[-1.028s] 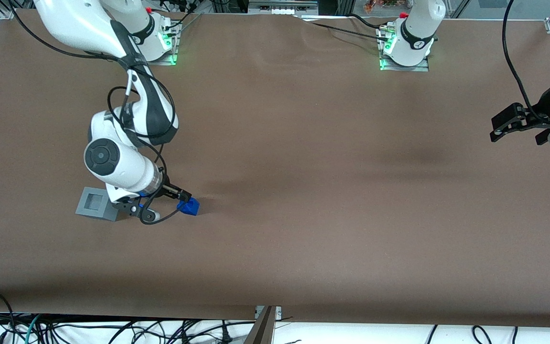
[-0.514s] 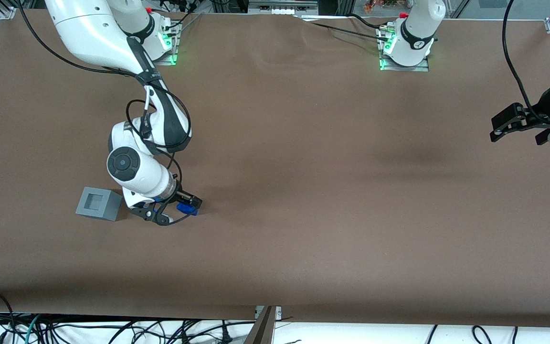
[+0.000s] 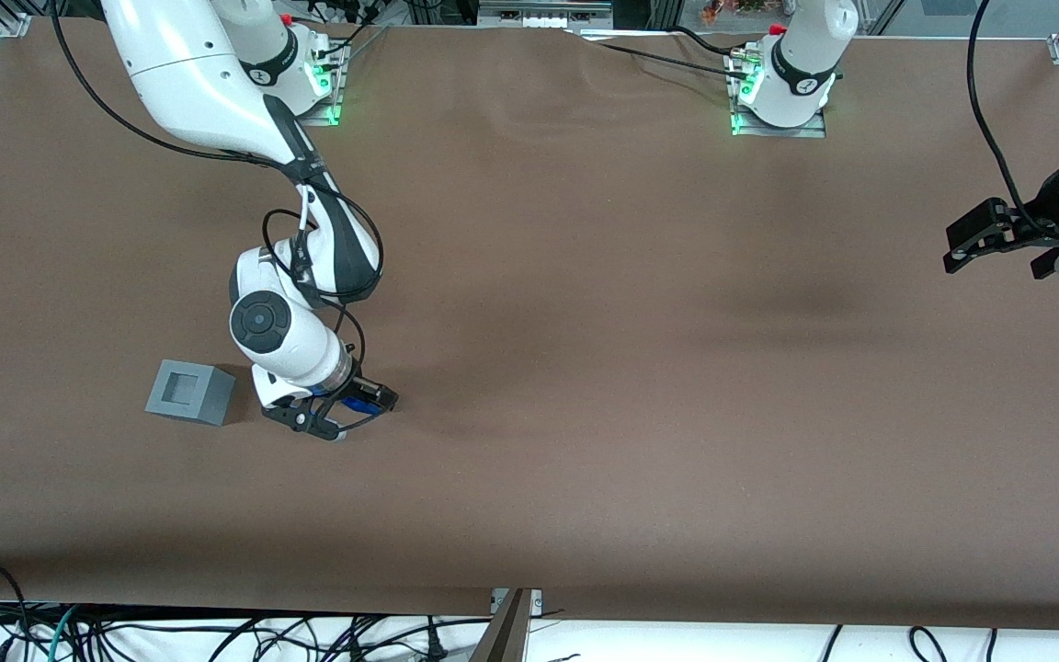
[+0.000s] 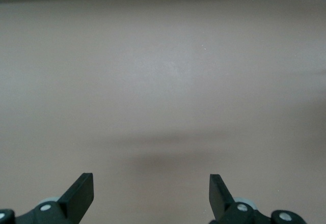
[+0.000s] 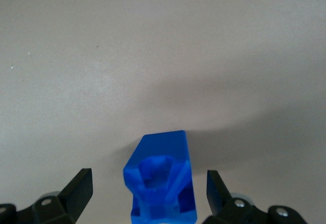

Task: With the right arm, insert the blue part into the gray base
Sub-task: 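Close the right gripper on the blue block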

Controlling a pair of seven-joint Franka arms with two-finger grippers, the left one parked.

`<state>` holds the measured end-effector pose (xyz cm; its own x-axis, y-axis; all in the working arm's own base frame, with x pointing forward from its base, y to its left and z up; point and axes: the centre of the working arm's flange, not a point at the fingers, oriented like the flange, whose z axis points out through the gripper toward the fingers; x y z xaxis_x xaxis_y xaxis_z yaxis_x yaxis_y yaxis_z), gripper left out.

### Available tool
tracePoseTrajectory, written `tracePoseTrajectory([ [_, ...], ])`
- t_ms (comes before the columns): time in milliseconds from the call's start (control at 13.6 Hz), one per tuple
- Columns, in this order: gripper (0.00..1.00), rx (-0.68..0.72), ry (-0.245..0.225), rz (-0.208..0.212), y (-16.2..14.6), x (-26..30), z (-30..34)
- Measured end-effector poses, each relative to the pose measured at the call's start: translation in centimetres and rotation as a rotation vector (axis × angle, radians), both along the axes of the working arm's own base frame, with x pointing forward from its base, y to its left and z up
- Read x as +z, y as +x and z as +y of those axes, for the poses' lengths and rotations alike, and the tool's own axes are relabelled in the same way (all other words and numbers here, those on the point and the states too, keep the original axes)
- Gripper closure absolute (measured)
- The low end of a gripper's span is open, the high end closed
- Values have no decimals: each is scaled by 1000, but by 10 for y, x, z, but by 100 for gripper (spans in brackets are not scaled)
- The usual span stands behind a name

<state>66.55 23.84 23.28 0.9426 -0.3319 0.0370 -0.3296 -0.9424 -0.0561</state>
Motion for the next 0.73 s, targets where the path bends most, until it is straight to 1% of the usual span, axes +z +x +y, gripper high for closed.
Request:
tracePoseTrajectory([
  [147, 5, -1, -2, 0, 0, -1, -1],
  [220, 6, -1, -3, 2, 0, -2, -2],
  [367, 27, -1, -6, 8, 0, -8, -2],
  [441, 41, 0, -7, 10, 0, -9, -2],
  [514, 50, 3, -7, 9, 0, -9, -2],
  [661, 50, 38, -11, 8, 1, -6, -3],
  [734, 50, 70, -17, 18, 2, -1, -4],
])
